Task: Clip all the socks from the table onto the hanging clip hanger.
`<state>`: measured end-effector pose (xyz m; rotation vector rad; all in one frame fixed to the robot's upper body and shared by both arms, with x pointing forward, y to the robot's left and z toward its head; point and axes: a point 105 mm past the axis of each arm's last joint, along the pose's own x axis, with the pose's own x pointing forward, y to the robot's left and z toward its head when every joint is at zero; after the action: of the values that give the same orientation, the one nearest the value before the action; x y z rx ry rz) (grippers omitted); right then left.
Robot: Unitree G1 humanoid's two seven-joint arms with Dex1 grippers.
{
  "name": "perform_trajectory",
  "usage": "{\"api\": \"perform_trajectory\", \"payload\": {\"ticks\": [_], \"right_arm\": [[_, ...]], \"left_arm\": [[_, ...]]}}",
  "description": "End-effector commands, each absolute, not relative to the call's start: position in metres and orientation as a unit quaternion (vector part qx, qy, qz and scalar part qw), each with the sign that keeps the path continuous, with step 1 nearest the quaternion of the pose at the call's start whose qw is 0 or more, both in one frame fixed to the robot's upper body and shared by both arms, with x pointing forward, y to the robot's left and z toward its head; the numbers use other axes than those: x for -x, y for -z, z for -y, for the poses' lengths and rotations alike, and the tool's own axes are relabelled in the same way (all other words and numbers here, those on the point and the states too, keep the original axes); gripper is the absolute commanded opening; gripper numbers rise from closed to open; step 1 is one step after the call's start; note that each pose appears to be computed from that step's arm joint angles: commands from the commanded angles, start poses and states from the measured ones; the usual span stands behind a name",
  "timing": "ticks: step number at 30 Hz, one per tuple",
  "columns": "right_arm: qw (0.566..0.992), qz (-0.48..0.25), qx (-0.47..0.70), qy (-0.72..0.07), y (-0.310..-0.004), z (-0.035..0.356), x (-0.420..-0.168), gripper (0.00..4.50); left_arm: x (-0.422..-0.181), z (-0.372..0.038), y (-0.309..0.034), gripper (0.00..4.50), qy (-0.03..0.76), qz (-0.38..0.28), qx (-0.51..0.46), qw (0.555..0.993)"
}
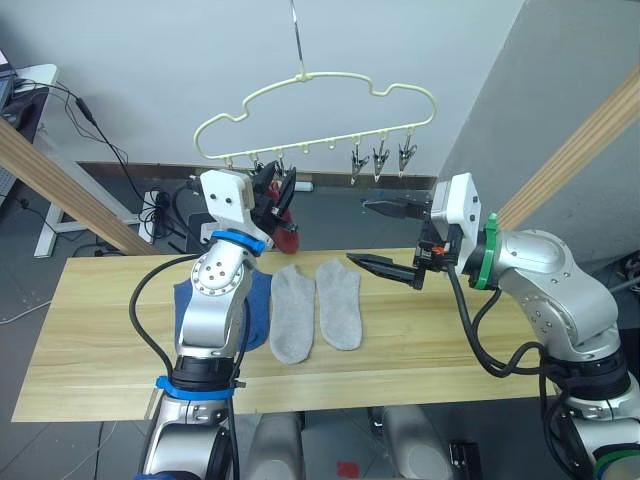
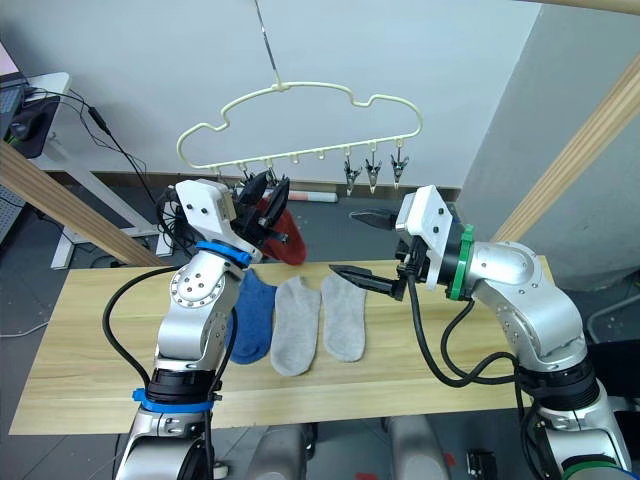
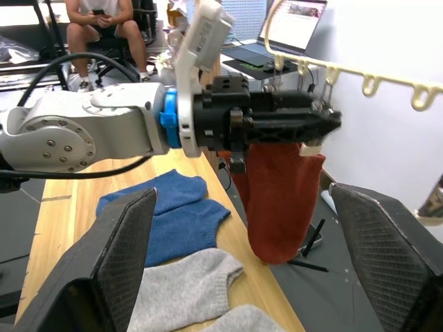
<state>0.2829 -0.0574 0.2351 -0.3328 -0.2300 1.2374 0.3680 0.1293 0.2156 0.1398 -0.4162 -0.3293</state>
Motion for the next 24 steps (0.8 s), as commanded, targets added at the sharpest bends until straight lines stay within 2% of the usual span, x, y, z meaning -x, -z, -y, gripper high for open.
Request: {"api": "perform_trajectory", "payload": {"ticks": [1, 18, 24], "right_arm": [[0.779, 0.135, 0.158, -0.591, -0.2477, 0.0549, -0.2770, 4.18], [0.778, 0.139, 0.157, -0.592, -0.2556, 0.0512, -0.2781, 4.18], [0.780, 0.138, 0.155, -0.590, -0.2543, 0.0527, -0.2782, 4.18]], "left_arm": [[-0.3654, -0.1286, -0.2267, 1.49, 0.159, 0.226, -0.064, 0.959], [-0.3681, -0.1253, -0.2274, 1.49, 0.157, 0.227, -0.052, 0.960], [-0.3678, -0.1245, -0.2279, 0.29, 0.158, 0.230, -0.050, 0.959]]}}
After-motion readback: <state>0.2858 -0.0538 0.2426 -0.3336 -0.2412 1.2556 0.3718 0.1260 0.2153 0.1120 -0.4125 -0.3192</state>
